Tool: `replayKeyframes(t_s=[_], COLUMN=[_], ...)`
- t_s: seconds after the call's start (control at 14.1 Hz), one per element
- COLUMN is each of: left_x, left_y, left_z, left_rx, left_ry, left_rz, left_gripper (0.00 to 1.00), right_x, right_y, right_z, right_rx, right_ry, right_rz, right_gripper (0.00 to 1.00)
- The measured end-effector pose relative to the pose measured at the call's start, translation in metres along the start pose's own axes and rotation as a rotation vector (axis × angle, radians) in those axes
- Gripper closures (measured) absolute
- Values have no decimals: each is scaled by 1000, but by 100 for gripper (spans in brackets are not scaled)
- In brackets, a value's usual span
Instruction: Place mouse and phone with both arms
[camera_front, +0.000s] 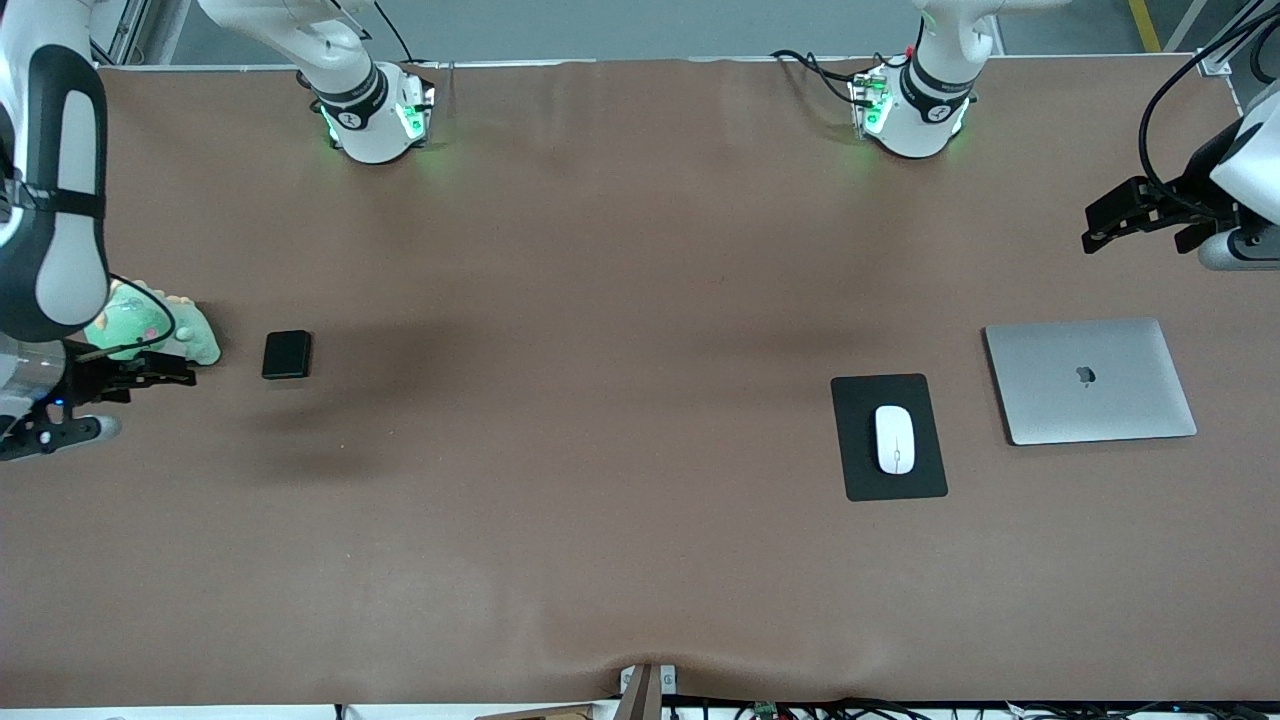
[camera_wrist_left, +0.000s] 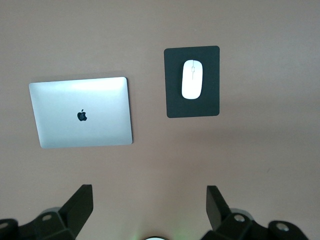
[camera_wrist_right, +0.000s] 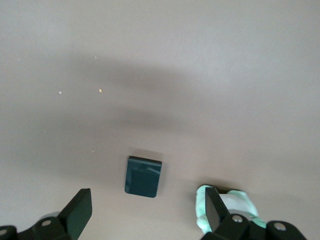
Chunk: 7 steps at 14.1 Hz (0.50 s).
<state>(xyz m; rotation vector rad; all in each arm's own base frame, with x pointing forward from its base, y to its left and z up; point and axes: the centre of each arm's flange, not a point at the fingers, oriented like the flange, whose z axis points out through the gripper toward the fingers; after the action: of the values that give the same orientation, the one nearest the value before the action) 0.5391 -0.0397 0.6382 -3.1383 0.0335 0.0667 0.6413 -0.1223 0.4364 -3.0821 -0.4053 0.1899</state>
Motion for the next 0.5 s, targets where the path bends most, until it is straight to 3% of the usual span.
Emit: replayKeyframes(t_s=[0.14, 0.5], left_x=[0, 0], left_y=[0, 1], left_z=[0, 0], left_rx=[0, 0], left_ry=[0, 0], left_rz=[0, 1], left_gripper=[0, 0], right_x=[11, 43], right_y=[-8, -21], right_z=[-38, -99], right_rx=[-74, -191], right_ry=[40, 202], right_rz=[-37, -84], right_gripper=[0, 0])
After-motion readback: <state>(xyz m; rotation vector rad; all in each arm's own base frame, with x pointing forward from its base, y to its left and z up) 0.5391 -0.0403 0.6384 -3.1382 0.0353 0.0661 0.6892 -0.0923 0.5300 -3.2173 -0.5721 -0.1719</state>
